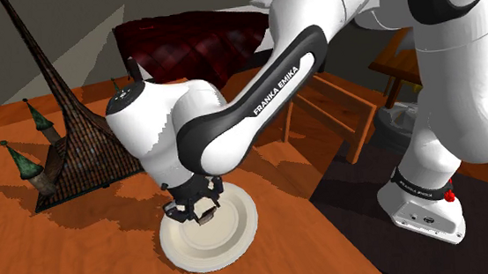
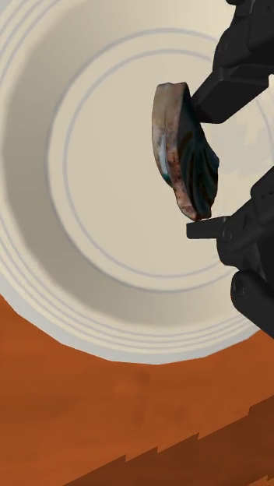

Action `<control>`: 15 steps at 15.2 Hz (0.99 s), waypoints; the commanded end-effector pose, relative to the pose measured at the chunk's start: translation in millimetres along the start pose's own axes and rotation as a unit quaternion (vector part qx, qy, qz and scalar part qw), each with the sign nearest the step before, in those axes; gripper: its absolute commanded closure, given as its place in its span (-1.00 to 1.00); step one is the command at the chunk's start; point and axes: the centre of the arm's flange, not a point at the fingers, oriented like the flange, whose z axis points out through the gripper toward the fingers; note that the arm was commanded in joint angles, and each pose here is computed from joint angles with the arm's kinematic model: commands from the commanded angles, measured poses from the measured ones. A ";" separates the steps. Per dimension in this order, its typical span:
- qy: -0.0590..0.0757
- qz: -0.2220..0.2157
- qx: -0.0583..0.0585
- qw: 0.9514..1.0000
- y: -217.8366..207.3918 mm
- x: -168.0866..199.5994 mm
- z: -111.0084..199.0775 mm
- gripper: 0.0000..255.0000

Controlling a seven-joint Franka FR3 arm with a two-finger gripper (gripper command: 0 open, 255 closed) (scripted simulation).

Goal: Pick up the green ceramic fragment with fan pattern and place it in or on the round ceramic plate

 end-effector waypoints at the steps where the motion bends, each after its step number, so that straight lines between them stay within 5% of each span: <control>1: 0.000 0.000 0.000 1.000 -2.5 -0.3 14.3 1.00; 9: 0.000 0.000 0.000 1.000 -2.5 -0.3 14.3 1.00; 10: 0.000 0.000 0.000 1.000 -2.6 -0.3 14.2 -1.00; 15: 0.000 0.000 0.000 1.000 -2.6 -0.3 14.3 -1.00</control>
